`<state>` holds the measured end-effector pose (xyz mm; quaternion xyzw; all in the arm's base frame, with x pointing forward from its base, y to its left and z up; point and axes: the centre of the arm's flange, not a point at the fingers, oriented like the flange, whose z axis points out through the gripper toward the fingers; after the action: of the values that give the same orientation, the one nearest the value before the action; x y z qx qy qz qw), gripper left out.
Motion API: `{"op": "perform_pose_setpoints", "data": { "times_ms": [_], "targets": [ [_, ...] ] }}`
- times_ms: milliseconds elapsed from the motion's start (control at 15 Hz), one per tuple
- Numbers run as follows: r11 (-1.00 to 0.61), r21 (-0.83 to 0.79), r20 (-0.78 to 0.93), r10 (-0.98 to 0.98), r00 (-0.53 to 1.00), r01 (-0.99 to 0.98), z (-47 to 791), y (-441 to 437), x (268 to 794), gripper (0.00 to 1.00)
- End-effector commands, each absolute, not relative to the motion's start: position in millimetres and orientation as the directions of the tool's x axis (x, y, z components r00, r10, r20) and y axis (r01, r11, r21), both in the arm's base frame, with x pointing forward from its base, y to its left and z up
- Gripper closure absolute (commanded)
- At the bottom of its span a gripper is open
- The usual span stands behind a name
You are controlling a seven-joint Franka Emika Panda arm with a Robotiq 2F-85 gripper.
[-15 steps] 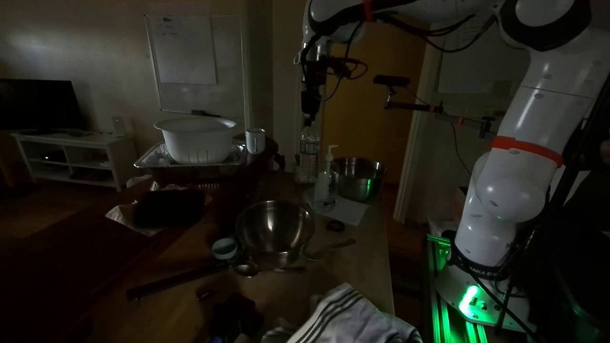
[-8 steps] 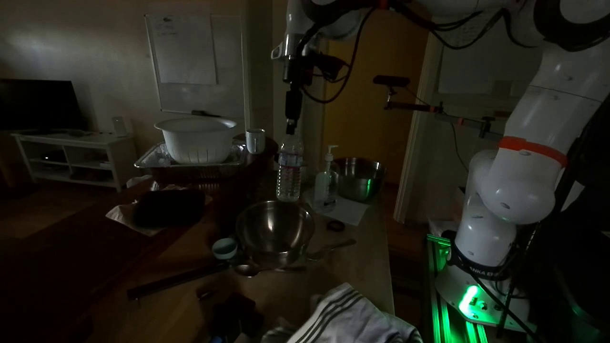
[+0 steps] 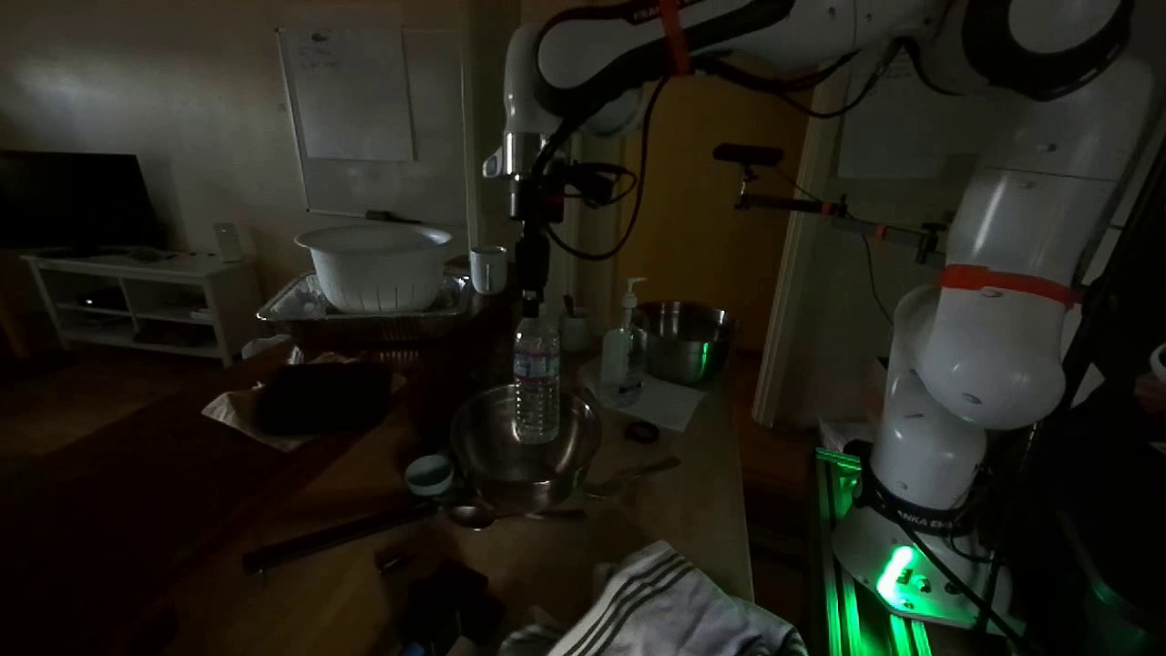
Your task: Place the plastic bottle in the bowl in the center and then place the bowl on the top counter
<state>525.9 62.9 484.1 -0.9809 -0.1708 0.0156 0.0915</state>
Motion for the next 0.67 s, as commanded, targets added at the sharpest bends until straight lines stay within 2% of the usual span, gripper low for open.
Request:
{"op": "perform_pose_setpoints", "data": {
  "times_ms": [0, 333, 400, 467, 600],
  "targets": [
    [-0.931, -0.205, -0.073, 0.323, 0.944, 0.302, 457, 57, 546, 0.92],
    [-0.935, -0.217, -0.129, 0.313, 0.941, 0.281, 428, 50, 556, 0.92],
    [-0.935, -0.219, -0.136, 0.312, 0.94, 0.278, 426, 49, 558, 0.43],
    [-0.936, -0.222, -0.141, 0.307, 0.941, 0.272, 425, 48, 559, 0.42],
    [-0.939, -0.224, -0.143, 0.297, 0.944, 0.262, 425, 44, 563, 0.29]
  ]
}}
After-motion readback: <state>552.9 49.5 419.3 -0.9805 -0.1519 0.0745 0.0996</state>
